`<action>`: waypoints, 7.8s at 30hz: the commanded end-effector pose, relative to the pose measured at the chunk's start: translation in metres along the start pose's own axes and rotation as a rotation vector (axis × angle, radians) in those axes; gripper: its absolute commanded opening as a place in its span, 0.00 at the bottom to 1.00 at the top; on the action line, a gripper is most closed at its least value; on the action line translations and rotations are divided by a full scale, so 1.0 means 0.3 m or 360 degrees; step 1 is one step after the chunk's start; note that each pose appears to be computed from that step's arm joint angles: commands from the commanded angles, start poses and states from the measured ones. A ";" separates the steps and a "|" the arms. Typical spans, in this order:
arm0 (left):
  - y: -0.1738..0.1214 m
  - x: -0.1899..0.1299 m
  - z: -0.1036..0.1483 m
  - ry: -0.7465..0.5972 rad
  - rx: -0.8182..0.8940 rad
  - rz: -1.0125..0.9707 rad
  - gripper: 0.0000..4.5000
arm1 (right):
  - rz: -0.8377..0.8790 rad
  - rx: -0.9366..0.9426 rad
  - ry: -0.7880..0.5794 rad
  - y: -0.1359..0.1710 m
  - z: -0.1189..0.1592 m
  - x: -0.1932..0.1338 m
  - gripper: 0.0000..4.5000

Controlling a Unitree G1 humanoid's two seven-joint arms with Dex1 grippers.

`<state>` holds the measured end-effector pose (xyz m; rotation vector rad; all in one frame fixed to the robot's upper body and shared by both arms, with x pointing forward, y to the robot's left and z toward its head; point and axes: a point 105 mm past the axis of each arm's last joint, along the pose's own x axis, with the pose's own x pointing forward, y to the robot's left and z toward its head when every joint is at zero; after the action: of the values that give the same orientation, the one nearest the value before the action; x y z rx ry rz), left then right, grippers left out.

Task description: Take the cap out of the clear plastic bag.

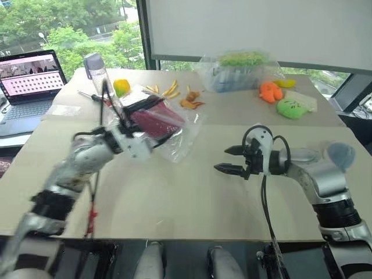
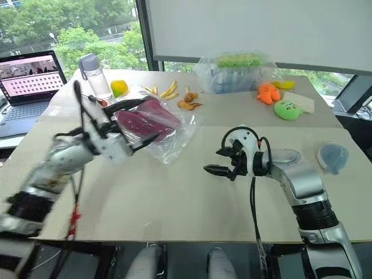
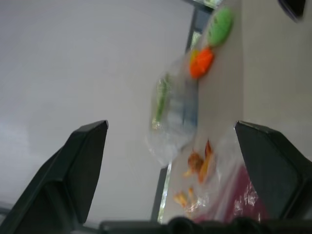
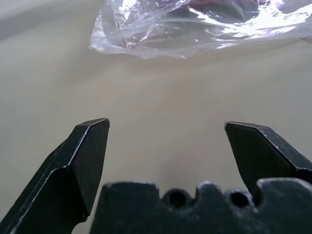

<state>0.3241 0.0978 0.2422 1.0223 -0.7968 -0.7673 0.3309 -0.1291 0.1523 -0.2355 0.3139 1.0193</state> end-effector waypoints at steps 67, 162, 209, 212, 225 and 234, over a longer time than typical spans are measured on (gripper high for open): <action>-0.137 0.238 -0.156 0.0805 -0.0405 0.0126 0.02 | -0.0509 0.0834 -0.0736 -0.221 0.098 0.063 1.00; -0.254 0.319 -0.096 0.0728 -0.0497 -0.0062 0.00 | 0.0405 0.0124 -0.0823 0.247 0.339 -0.454 0.00; -0.297 0.093 -0.160 0.0977 -0.0459 -0.0259 0.00 | -0.1107 0.2041 -0.1526 -0.431 -0.076 -0.280 0.67; -0.303 0.109 -0.150 0.0952 -0.0466 -0.0268 0.00 | -0.1129 0.1923 -0.1309 -0.420 -0.074 -0.280 0.88; -0.388 0.090 -0.036 0.0617 -0.1034 -0.0651 0.57 | -0.0466 0.0642 -0.1086 -0.070 0.203 -0.501 1.00; -0.163 0.088 0.046 0.0217 -0.1781 -0.0433 0.99 | -0.0139 0.0353 -0.1246 0.033 0.400 -0.486 1.00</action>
<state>0.3171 0.0468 0.1846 0.1895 0.0333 -1.1731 0.2728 -0.2012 0.3070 0.3623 -0.2493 0.8897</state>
